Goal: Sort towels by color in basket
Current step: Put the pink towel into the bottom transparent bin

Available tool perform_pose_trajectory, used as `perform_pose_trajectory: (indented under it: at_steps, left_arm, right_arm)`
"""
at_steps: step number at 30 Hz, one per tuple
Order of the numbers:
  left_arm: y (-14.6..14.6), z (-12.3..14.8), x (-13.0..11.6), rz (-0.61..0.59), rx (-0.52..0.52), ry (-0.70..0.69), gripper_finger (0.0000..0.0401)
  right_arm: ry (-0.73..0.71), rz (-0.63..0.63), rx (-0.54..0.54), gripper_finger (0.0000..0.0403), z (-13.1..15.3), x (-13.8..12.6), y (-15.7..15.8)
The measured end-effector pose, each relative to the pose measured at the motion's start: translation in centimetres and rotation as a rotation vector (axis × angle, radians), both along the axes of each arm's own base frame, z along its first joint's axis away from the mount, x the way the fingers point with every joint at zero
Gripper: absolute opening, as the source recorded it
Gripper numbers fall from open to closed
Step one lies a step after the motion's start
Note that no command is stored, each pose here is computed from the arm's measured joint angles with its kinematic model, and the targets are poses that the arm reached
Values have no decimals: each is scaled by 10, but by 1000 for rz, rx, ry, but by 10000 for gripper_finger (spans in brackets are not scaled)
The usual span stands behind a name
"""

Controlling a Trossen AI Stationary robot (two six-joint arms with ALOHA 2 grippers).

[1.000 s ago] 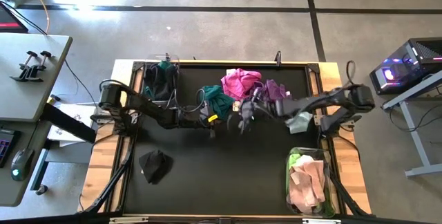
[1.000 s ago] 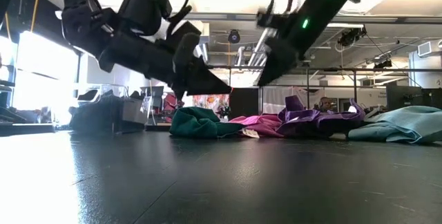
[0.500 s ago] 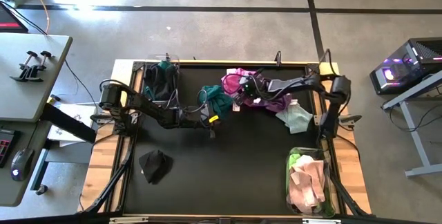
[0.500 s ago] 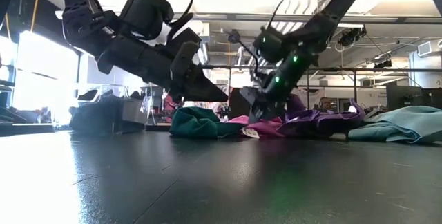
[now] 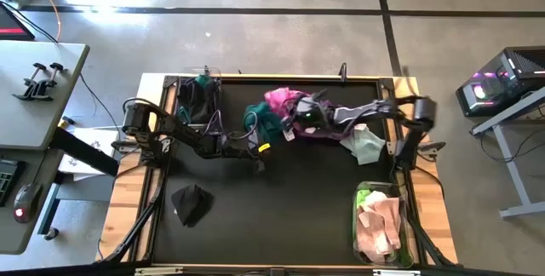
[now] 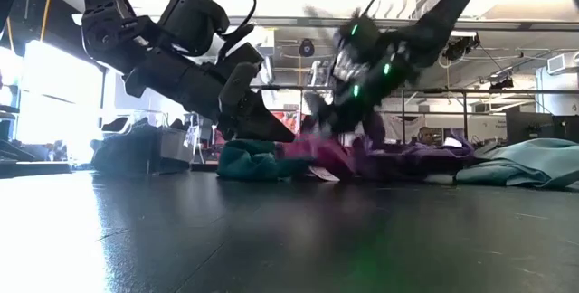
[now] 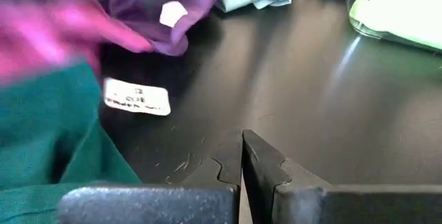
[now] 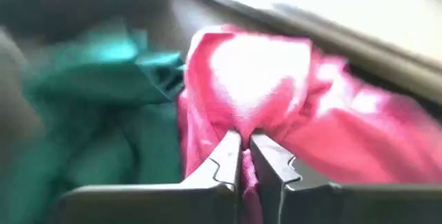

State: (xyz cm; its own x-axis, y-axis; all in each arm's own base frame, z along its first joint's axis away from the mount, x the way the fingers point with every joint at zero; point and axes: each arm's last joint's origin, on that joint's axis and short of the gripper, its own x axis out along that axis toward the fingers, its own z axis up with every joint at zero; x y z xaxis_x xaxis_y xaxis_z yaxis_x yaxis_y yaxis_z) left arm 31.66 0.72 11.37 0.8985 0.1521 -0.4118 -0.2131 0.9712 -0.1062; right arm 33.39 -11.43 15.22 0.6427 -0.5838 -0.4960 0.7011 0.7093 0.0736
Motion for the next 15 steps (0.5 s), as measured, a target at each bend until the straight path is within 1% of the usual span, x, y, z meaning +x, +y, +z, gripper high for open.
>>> perform_pose_trajectory:
  at_steps: [3, 8, 12, 15]
  left_arm:
    - [-3, -3, -1, -8, -7, 32, 0]
    - [-8, -4, -2, -21, -5, 47, 0]
    - [-7, -3, -2, 8, 18, 34, 0]
    - [-6, -2, -1, 35, 29, 29, 0]
  right_arm:
    - [-54, -30, -68, 21, 28, -17, 10]
    - [-187, -52, -227, 7, 86, -54, 45]
    - [-260, -76, -345, 14, 123, -82, 77]
    - [-337, -63, -400, 17, 149, -102, 98]
